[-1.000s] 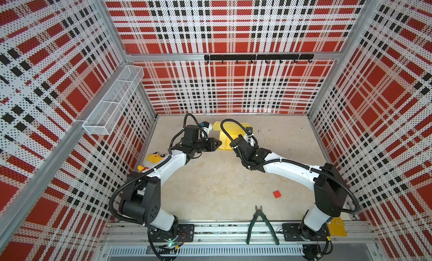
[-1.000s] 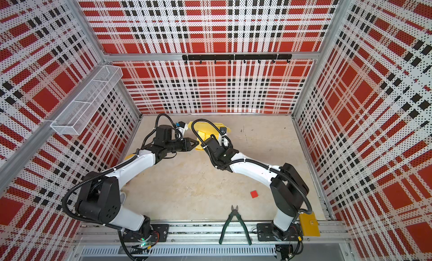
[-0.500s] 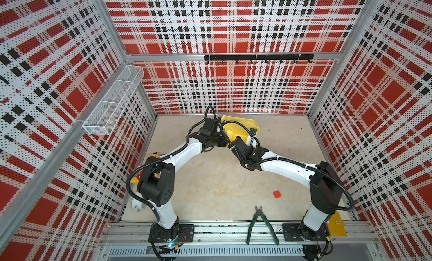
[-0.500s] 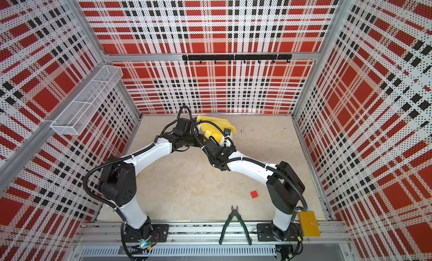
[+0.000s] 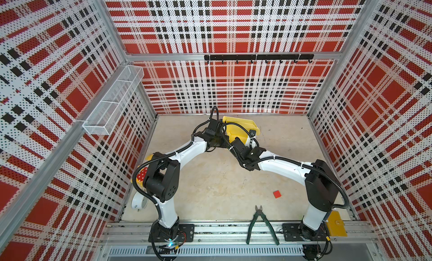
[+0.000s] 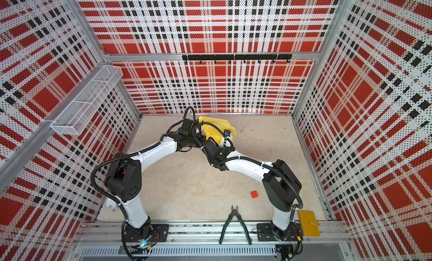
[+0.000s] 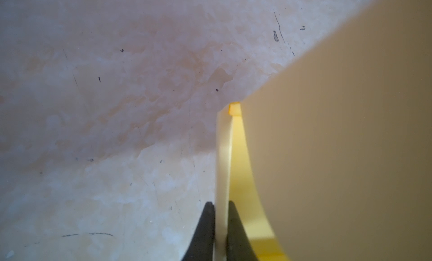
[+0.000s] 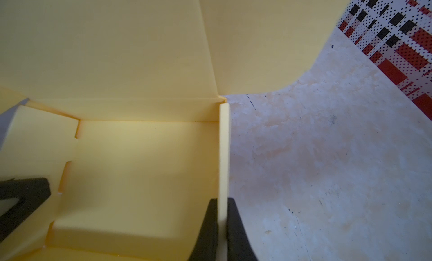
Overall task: Assemble paper box
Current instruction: First fold the bottom flaps of a flat cardboard box at the center of the table.
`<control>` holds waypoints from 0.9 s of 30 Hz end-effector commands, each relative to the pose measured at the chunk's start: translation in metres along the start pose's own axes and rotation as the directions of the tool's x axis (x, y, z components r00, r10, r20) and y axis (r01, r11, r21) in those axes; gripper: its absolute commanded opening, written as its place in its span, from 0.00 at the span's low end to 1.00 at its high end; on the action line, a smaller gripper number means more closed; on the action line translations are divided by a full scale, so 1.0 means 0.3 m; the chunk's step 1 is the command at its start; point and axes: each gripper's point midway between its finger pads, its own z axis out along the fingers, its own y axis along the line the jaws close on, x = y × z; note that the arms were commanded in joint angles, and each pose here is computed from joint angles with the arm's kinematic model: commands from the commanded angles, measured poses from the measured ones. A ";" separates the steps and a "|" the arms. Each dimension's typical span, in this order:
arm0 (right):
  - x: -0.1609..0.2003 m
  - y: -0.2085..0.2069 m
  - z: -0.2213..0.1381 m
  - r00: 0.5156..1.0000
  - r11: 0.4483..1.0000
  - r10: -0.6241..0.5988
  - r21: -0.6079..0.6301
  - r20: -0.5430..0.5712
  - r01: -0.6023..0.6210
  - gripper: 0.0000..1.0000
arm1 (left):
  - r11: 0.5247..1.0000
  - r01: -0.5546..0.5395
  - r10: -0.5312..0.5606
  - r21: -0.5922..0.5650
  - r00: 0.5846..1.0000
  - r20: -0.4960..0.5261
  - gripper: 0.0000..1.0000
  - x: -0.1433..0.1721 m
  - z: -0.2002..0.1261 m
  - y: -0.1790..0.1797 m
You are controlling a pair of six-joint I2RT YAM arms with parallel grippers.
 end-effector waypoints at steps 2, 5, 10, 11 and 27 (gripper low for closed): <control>-0.066 0.167 -0.063 0.991 0.974 0.137 -0.185 0.009 -0.133 0.00 | 0.997 -0.034 0.035 0.076 0.999 -0.003 0.27 -0.005 0.004 -0.113; -0.052 0.164 -0.061 0.989 0.969 0.150 -0.198 0.001 -0.147 0.00 | 0.997 -0.037 0.037 0.074 0.999 0.008 0.23 -0.020 -0.002 -0.109; -0.037 0.174 -0.064 0.986 0.958 0.167 -0.236 -0.010 -0.165 0.00 | 0.998 -0.005 0.004 0.055 1.000 0.016 0.05 -0.043 0.006 -0.075; -0.036 0.174 -0.062 0.986 0.958 0.165 -0.235 -0.012 -0.163 0.00 | 0.998 0.000 -0.002 0.068 0.999 0.032 0.00 -0.055 0.007 -0.078; -0.002 0.133 -0.011 0.979 0.955 0.199 -0.212 -0.052 -0.206 0.00 | 0.998 -0.016 0.009 0.067 0.995 0.100 0.34 -0.132 -0.052 -0.119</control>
